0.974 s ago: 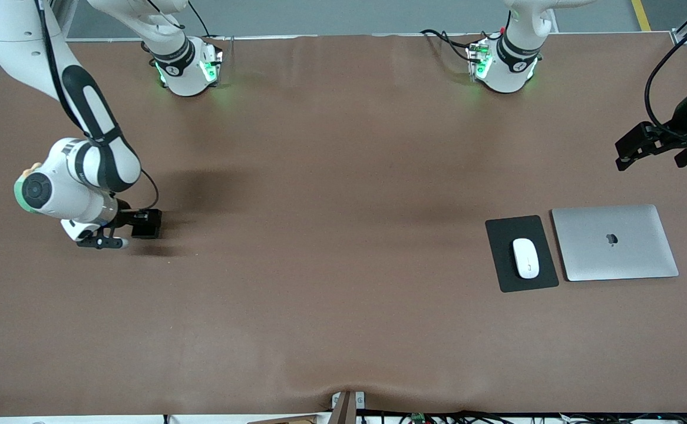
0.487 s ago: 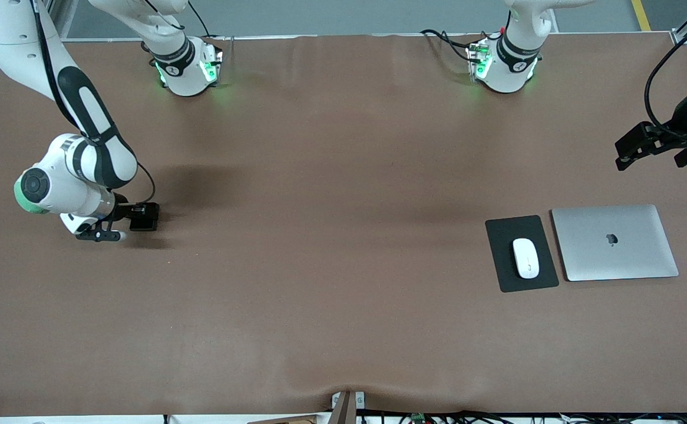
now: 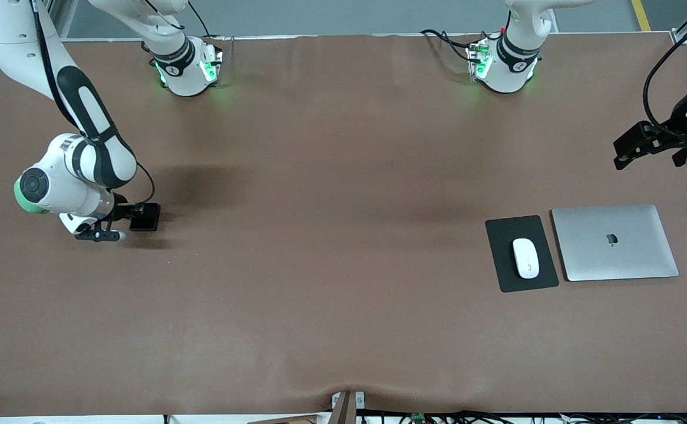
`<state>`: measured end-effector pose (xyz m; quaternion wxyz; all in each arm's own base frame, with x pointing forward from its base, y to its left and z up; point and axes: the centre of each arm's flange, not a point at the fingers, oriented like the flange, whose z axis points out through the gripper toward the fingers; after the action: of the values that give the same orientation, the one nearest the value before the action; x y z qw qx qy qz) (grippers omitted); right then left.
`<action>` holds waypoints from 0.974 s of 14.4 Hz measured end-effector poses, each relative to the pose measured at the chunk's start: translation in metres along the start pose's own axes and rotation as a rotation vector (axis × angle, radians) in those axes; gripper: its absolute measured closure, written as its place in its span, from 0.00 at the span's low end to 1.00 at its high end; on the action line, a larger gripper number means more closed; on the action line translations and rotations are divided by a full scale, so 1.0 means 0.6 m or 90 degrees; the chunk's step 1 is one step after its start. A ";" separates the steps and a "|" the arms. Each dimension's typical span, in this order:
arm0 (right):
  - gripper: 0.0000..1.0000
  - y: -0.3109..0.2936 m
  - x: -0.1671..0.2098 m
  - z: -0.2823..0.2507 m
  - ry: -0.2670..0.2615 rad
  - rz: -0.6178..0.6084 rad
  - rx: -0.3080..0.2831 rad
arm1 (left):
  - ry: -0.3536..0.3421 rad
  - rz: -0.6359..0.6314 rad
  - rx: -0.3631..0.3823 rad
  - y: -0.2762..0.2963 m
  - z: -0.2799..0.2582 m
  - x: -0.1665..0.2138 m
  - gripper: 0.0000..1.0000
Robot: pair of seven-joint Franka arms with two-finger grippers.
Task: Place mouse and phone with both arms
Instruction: 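Carry the phone with the right gripper toward the green plush toy, then lower the phone beside the plush toy and open the right gripper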
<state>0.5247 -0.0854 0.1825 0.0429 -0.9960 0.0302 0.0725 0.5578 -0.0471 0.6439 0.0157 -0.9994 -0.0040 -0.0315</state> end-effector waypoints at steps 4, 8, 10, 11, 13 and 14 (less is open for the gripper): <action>0.00 -0.006 0.056 -0.086 0.008 -0.009 0.010 | -0.033 0.003 -0.016 0.007 0.010 -0.009 0.00; 0.00 -0.014 0.116 -0.209 0.032 -0.022 0.016 | -0.056 0.003 -0.014 0.007 0.016 -0.016 0.00; 0.00 -0.018 0.138 -0.261 0.058 -0.028 0.015 | -0.056 0.003 -0.014 0.007 0.015 -0.017 0.00; 0.00 -0.019 0.147 -0.282 0.072 -0.030 0.013 | -0.056 0.003 -0.014 0.007 0.013 -0.018 0.00; 0.00 -0.023 0.160 -0.323 0.089 -0.035 0.012 | -0.053 0.003 -0.014 0.007 0.009 -0.020 0.00; 0.00 -0.026 0.165 -0.348 0.092 -0.038 0.013 | -0.051 0.003 -0.014 0.007 0.006 -0.022 0.00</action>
<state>0.6534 -0.0938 0.3752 0.0529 -0.9986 0.0040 -0.0012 0.5452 -0.0511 0.6395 0.0049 -0.9999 -0.0022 0.0087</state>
